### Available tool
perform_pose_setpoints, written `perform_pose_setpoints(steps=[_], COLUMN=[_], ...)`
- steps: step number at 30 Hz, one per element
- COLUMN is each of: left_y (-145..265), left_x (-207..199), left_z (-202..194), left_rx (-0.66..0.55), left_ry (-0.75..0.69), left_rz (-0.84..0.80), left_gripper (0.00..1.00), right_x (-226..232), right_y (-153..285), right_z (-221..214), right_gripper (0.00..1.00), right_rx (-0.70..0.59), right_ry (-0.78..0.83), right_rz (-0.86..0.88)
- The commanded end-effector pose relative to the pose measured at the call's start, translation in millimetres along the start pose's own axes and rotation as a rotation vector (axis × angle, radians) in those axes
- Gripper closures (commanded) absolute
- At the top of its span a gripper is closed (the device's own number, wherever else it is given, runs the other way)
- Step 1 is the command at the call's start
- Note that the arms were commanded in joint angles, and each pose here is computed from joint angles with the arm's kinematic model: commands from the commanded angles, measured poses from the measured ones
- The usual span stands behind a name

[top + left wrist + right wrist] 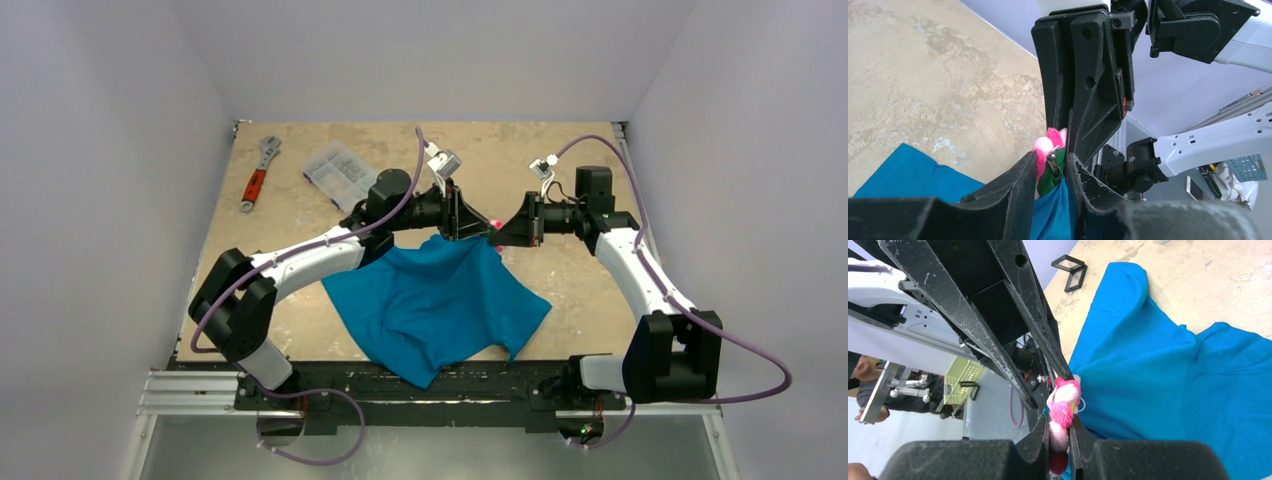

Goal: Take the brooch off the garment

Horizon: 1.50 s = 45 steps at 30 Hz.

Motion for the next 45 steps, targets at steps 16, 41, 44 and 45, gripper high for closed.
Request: perform_pose_setpoints(steps=[16,41,44,45], left_y=[19.9,1.9,8.2,28.9], left_x=[-22.1,-13.5,-18.8,-54.9], left_z=[8.7,7.4,6.9,25.2], left_rx=[-0.008,-0.023,-0.016,-0.065], left_ry=[-0.045,0.04,0.022,-0.04], left_rz=[-0.149,-0.102,-0.141,-0.204], left_gripper=[0.65,0.79,0.68,0.66], right_x=[18.5,24.3,21.7,21.6], right_y=[2.3,3.5,2.8,2.5], right_z=[15.8,15.9,16.2,16.8], right_gripper=[1.0,1.0,1.0,1.0], right_rx=[-0.023,-0.028,-0.028,-0.027], right_ry=[0.109,0.122,0.117,0.119], right_rz=[0.075,0.081,0.084,0.085])
Point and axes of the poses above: each gripper's point midway between its finger pads, its own y axis back along the fingers, its own x axis along the line the jaws close on, z = x × y, the point moved 3 cm from there along y, back along the fingers, and after that the axes turned 13 degrees about y, right-handed, at the moved point
